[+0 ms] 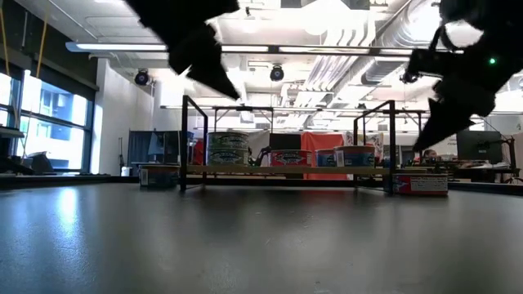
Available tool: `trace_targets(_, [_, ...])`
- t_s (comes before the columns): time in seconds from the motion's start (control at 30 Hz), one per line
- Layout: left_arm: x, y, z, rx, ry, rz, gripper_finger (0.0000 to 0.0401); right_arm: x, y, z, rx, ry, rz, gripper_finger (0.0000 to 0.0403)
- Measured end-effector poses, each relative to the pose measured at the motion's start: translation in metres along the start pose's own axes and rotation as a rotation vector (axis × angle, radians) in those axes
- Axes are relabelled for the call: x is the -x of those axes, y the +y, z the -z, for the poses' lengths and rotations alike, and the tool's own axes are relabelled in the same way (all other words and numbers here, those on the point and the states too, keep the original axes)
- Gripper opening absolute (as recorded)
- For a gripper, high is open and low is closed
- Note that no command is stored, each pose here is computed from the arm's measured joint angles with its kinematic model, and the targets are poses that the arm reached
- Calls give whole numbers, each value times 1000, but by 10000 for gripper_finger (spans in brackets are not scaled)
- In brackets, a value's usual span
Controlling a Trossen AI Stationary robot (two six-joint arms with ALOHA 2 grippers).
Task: Stack canned seafood by type on shelf
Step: Stack the red tuna can on top of the red tuna can
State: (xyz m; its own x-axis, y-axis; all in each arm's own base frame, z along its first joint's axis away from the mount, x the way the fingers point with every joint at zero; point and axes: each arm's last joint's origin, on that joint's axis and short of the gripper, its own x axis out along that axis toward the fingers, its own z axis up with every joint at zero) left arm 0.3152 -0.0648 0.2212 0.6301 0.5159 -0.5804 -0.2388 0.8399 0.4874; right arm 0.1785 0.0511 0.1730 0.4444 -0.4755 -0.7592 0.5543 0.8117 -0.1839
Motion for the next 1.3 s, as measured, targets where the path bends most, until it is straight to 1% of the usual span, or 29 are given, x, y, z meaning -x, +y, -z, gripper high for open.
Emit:
trace_targets(0.1, [-1,-9,17,55,11,-52,106,1,-16,6,-84,48,131,89])
trace_targets(0.17, [-2,-12,26,55,16,-89,106,-1,-22,6,-126,58,184,89])
trace_targets(0.27, [-6,-14,39,38,35,-108,106,-10,-28,5,-179,67,207,89])
trace_targets(0.37, [-7,-16,46,68,45,-111,106,-20,-34,8,-221,80,223,89])
trace_targets(0.47, [-9,-18,54,84,50,-110,106,-30,-38,10,-277,133,185,89])
trace_targets(0.57, [-8,-21,56,83,40,-104,106,-36,-35,5,-323,128,102,89])
trace_targets(0.63, [-7,-22,56,80,32,-98,106,-39,-27,-1,-337,102,14,89])
trace_targets(0.67, [-6,-23,55,85,23,-94,106,-41,-23,-4,-347,92,-37,88])
trace_targets(0.73, [-5,-25,52,87,-3,-87,106,-44,-13,-13,-355,62,-180,83])
trace_targets(0.8, [-4,-27,49,78,-35,-77,106,-45,1,-24,-303,12,-370,78])
trace_targets(0.87, [-2,-29,45,62,-68,-68,106,-42,13,-31,-201,-44,-533,72])
trace_targets(0.9, [-1,-30,43,55,-81,-64,106,-40,17,-33,-164,-69,-580,68])
trace_targets(0.97, [0,-31,41,39,-101,-59,106,-34,22,-36,-128,-74,-603,58])
trace_targets(1.03, [1,-32,40,33,-111,-57,106,-28,25,-36,-101,-13,-584,42])
trace_targets(1.13, [1,-33,40,27,-109,-50,106,-16,27,-31,-38,142,-497,13])
trace_targets(1.2, [1,-33,40,35,-110,-45,106,-5,25,-29,-24,197,-366,4])
trace_targets(1.27, [1,-33,40,46,-108,-42,106,5,19,-29,-62,182,-168,8])
trace_targets(1.3, [0,-33,40,50,-107,-42,106,8,15,-30,-99,177,-92,9])
